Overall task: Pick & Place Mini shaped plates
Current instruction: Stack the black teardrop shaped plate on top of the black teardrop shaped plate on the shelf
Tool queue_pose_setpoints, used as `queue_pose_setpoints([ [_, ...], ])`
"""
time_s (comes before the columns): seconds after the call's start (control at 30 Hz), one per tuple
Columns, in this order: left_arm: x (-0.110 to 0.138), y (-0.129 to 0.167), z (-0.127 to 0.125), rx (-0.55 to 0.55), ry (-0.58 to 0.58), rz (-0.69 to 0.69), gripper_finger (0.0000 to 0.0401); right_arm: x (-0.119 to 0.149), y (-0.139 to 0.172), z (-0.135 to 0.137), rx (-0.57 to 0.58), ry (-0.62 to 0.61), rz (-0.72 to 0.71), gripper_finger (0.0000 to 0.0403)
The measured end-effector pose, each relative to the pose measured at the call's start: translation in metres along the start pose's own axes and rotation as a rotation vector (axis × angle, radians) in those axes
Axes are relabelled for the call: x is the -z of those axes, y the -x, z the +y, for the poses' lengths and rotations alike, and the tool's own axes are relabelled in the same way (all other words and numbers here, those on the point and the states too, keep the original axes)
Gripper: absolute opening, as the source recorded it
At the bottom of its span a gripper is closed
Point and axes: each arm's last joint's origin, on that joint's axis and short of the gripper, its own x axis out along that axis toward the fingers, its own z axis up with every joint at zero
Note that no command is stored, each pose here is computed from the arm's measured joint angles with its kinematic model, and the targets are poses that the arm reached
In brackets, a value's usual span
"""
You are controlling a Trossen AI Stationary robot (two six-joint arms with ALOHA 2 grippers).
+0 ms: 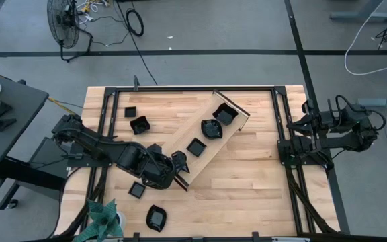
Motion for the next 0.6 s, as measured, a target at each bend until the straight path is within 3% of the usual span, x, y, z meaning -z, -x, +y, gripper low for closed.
queue_pose_setpoints([
  [0.6,-0.0030,-0.0008,0.0026,-0.077,-0.003,0.027,0.0002,0.0000,0.0000,0.0000,0.000,0.000,0.000,0.0010],
])
